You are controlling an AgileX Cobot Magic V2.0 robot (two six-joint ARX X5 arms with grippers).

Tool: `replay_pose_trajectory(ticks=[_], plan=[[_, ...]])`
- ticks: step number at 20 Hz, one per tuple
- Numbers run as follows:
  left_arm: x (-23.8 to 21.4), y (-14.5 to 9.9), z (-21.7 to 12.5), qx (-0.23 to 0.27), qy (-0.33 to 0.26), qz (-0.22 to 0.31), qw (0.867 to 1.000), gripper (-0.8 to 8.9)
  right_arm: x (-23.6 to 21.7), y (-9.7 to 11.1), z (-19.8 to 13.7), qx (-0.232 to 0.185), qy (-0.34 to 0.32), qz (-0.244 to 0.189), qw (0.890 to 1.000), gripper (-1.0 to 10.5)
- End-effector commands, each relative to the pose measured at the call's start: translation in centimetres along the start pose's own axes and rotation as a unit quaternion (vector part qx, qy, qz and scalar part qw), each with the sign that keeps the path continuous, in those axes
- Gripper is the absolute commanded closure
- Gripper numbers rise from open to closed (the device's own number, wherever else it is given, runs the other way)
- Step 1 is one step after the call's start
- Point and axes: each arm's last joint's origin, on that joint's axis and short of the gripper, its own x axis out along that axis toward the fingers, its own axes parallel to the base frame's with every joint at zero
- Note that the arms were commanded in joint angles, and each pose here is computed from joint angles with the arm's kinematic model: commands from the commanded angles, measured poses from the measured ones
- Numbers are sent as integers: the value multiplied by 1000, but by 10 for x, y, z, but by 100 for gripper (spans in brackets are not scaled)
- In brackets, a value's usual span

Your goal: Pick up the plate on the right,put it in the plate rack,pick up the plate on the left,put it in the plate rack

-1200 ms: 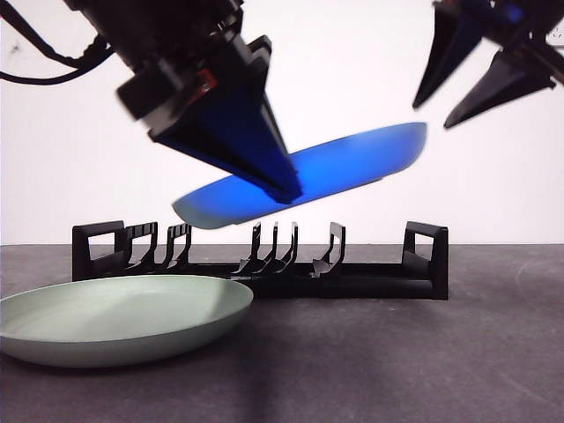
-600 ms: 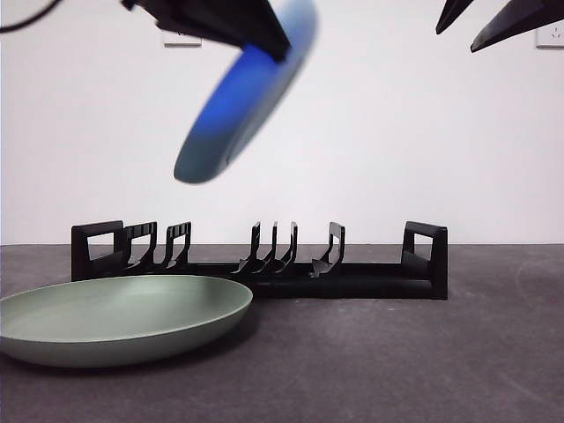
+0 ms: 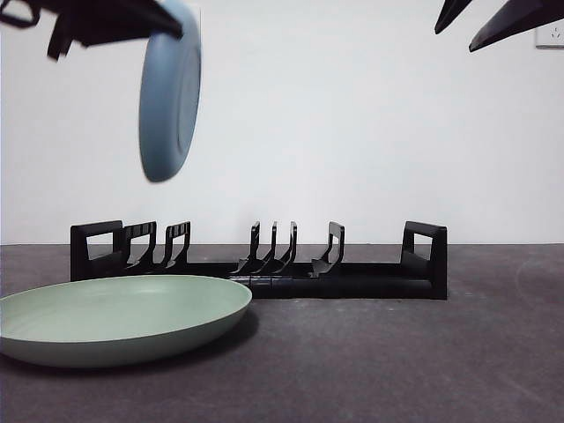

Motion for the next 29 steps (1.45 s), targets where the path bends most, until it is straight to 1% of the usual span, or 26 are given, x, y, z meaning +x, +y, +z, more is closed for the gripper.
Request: replay_pose_trajectory(ticks=[1,3,6,8,10,15,16,18,21,22,23,25,26,27,28,29], plan=[[3,14,4,-19,-1,-1,1000,823,0,1,1,8,-3,1,1000,729],[7,25,4,-26,2,9,1000,823,0,1,1,8,-4,1,1000,729],[13,35,2,-36,12,7,999,823,0,1,1,8,-4,1,1000,729],[18,42,-4,-45,23,7,999,823,0,1,1,8,-3,1,1000,729],[24,47,-12,-56,38,-4,998,823,0,1,1,8,-3,1,1000,729],[32,60,-24,-75,58,12,995,823,0,1,1,8,-3,1,1000,729],[32,61,-26,-72,63,17,995,823,0,1,1,8,-3,1,1000,729],[32,63,-29,-75,73,48,993,817,0,1,1,8,-3,1,1000,729],[31,64,-34,-64,91,66,992,813,0,1,1,8,-3,1,1000,729],[31,64,-35,-65,94,71,991,799,0,0,1,8,-3,1,1000,729],[31,64,-35,-66,94,71,991,730,0,0,1,8,-3,1,1000,729],[31,64,-34,-65,93,68,991,551,0,1,1,8,-2,2,1000,729],[31,63,-34,-65,93,64,991,506,1,1,1,8,-1,6,1000,729],[30,62,-31,-66,95,56,992,493,1,2,0,7,1,12,1000,729],[30,60,-29,-62,92,47,993,493,2,4,0,6,7,29,1000,729],[27,56,-25,-52,85,43,994,493,4,7,-1,4,16,55,998,729]])
